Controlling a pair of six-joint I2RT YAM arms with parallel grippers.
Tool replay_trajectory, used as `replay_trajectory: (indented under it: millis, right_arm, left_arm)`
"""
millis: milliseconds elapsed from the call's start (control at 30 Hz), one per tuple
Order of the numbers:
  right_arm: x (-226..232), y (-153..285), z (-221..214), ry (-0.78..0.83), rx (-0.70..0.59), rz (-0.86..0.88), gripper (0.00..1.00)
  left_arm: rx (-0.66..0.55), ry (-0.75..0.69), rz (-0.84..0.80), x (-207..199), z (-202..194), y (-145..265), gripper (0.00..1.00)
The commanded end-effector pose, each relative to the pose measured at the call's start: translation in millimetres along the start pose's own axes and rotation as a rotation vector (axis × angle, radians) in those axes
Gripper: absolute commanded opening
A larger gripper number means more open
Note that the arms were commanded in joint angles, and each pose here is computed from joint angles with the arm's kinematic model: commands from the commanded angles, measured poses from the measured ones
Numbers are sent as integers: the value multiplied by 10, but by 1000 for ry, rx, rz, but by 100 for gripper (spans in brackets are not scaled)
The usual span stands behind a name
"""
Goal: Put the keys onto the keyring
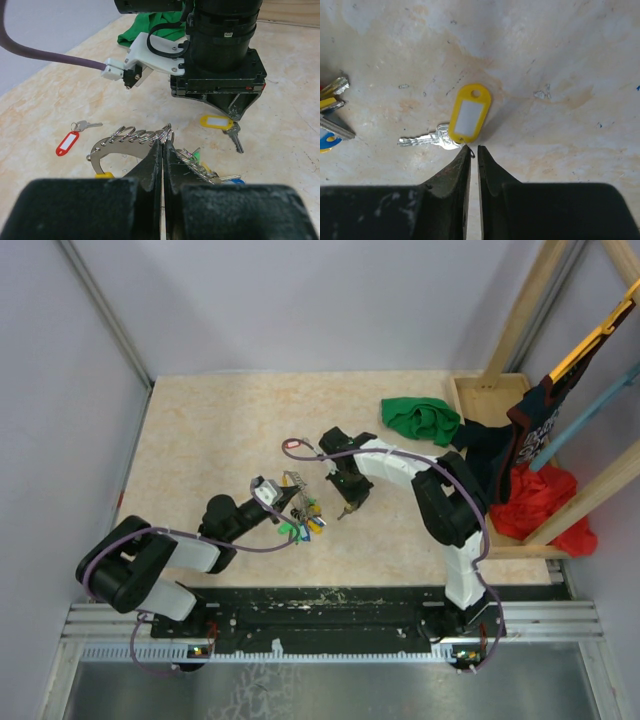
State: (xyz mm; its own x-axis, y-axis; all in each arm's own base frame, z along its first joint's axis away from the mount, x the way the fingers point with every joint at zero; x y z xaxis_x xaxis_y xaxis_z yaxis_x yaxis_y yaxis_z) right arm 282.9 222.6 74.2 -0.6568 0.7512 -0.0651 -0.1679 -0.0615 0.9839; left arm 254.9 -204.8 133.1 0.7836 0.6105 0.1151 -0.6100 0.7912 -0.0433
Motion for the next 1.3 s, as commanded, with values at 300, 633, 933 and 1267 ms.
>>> replay_trajectory:
  millis: [300,633,933,1267]
  right_arm:
    - [-4,559,55,-60,-418,10,24]
    - [82,541,-94,-110,-865,59,32]
    - [74,264,-245,-95,-987,31,33]
    - [83,42,-276,-101,-985,26,30]
  left_arm:
    - [-55,-22,-7,30,155,-55,0]
    - [-59,-17,-9,24,161,-50,0]
    - [-60,-17,-9,23,164,-46,0]
    - [-62,-20,-8,23,168,-39,0]
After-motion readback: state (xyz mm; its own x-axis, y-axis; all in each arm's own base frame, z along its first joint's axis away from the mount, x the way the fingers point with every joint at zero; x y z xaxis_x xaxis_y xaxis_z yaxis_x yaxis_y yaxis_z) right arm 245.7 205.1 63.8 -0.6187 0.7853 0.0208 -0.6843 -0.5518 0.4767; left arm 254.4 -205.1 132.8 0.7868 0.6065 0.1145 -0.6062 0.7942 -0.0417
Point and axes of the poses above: each gripper's point midway between its finger pads, its own y axis back along the fingers, its own x axis along the line the jaws close on, z = x × y, the point moved 5 cm from there along y, back along the fingers, and after that the axes turned 5 degrees about y, right-handed, at the moved point
